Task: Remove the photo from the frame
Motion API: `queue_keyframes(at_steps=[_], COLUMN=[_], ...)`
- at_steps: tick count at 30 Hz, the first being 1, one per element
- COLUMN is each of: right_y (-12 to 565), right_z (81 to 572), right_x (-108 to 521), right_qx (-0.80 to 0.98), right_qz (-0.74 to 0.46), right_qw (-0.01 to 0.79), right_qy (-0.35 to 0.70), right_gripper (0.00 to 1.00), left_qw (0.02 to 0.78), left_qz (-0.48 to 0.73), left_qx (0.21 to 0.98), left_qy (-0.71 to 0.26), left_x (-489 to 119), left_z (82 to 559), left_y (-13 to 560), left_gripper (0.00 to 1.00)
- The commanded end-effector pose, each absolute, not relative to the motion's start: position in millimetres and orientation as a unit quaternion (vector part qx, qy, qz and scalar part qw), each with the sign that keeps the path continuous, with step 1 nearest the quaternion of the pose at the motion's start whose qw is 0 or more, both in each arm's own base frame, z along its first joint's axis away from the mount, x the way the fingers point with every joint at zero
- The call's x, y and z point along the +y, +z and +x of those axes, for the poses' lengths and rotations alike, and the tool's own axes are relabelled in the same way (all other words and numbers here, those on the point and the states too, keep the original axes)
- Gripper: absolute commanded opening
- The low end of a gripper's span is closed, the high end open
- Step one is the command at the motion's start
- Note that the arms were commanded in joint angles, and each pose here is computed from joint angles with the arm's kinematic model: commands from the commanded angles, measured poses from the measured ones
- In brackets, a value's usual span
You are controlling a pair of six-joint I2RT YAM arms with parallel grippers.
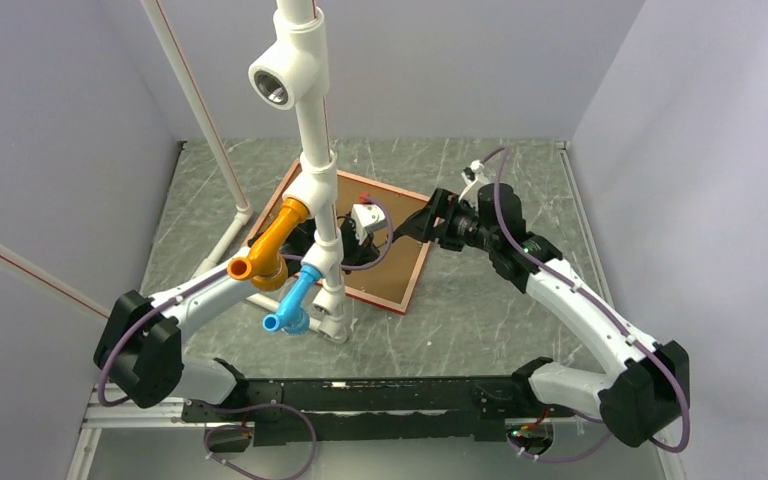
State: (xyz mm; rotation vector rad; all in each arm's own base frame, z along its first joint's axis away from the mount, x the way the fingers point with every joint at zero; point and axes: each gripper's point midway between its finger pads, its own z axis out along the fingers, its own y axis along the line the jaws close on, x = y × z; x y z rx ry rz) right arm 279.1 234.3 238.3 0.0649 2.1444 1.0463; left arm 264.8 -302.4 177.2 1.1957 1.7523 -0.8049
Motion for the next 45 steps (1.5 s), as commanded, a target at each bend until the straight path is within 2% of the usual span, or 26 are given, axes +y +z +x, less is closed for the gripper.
queue_keyframes(at_steps=[1,7,11,12,14,15,16,20,22,24,27,32,37,45], right_y=[251.0,255.4,253.5,252.8,248.3,242.9,237.9,223.5,220.1,215.9,213.4,208.9,200.5,201.1], right_z=[281.1,278.4,277.5,277.0,276.7,278.9,281.6,303.7,314.3,328.5,343.5,364.6,378.0,390.8], right_x=[260.9,279.9,282.2,282.9,283.1,280.5,277.7,257.1,244.8,228.3,210.2,193.6,185.4,174.2], right_qx=[0.803,0.773,0.766,0.764,0.764,0.769,0.775,0.808,0.822,0.837,0.852,0.864,0.873,0.868], right_qz=[-0.016,-0.059,-0.069,-0.071,-0.074,-0.068,-0.061,-0.024,-0.014,0.004,0.011,0.005,-0.01,-0.033], right_qw=[0.359,0.349,0.351,0.35,0.351,0.355,0.36,0.397,0.416,0.437,0.454,0.469,0.469,0.488], right_qy=[0.476,0.526,0.535,0.537,0.536,0.527,0.515,0.435,0.389,0.329,0.261,0.183,0.135,0.085], right_gripper=[0.78,0.68,0.53,0.43,0.0,0.0,0.0,0.0,0.0,0.0,0.0,0.0,0.0,0.0], left_qw=[0.444,0.432,0.431,0.431,0.428,0.424,0.422,0.427,0.427,0.418,0.413,0.312,0.261,0.236], left_qz=[0.501,0.507,0.503,0.5,0.488,0.479,0.467,0.407,0.367,0.326,0.284,0.235,0.208,0.19], left_qx=[0.659,0.658,0.659,0.659,0.664,0.671,0.68,0.715,0.734,0.76,0.805,0.876,0.898,0.912], left_qy=[-0.341,-0.351,-0.357,-0.361,-0.371,-0.376,-0.377,-0.375,-0.379,-0.376,-0.317,-0.282,-0.288,-0.278], left_x=[-314.8,-317.4,-316.5,-316.3,-315.2,-313.8,-311.2,-292.1,-278.8,-263.8,-241.4,-227.5,-230.1,-228.1], left_z=[263.4,261.7,262.6,263.2,267.6,270.9,275.5,302.4,319.0,333.1,353.3,361.1,364.8,368.2], left_y=[197.1,193.4,194.4,195.2,197.6,197.8,199.0,207.3,210.2,208.2,192.5,149.0,122.4,103.1], left_gripper=[0.0,0.0,0.0,0.0,0.0,0.02,0.09,0.44,0.51,0.51,0.52,0.53,0.52,0.52])
